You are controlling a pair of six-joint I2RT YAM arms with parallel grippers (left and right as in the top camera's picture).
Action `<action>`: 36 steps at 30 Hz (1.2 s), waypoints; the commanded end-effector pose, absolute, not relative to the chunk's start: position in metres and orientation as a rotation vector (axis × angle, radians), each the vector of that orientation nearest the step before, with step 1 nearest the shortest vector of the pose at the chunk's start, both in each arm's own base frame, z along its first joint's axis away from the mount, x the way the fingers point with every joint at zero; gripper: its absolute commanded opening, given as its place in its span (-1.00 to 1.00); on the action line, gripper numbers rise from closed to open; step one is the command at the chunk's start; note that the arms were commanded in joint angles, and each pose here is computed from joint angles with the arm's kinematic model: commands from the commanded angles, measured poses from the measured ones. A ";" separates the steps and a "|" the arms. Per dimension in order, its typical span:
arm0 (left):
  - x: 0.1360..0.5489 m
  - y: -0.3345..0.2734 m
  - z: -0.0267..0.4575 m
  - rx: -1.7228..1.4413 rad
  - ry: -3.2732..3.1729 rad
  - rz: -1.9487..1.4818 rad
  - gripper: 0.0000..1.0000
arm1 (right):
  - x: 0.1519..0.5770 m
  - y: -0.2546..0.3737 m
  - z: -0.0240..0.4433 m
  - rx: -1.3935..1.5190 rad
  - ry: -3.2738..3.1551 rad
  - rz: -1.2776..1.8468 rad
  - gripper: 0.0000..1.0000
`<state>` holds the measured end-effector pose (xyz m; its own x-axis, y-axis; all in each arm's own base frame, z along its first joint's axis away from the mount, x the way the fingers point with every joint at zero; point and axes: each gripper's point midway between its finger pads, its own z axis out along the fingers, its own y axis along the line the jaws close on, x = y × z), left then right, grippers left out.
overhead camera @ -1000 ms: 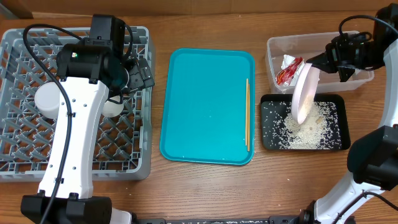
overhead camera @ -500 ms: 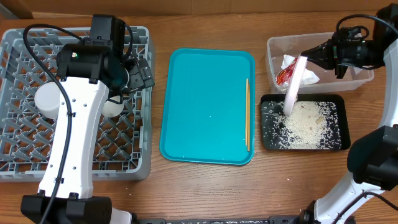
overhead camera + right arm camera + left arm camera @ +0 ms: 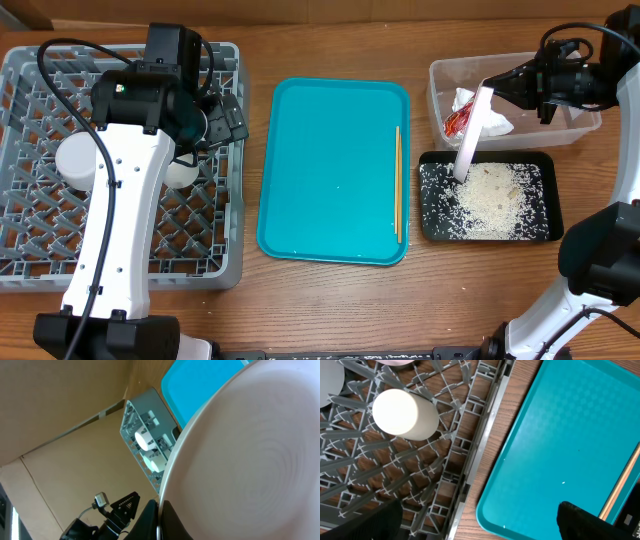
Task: Sort waste into correct bins and load items into the dishwasher
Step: 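Tip the plate to pour the rice onto the black tray, then carry the emptied plate left and set it on the teal tray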
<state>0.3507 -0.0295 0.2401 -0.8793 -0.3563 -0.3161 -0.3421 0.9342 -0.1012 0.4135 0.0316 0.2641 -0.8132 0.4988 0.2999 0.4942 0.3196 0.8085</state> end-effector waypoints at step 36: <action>0.352 -0.031 0.241 -0.530 2.754 -0.070 1.00 | 0.403 0.077 0.298 0.604 2.520 1.685 -0.92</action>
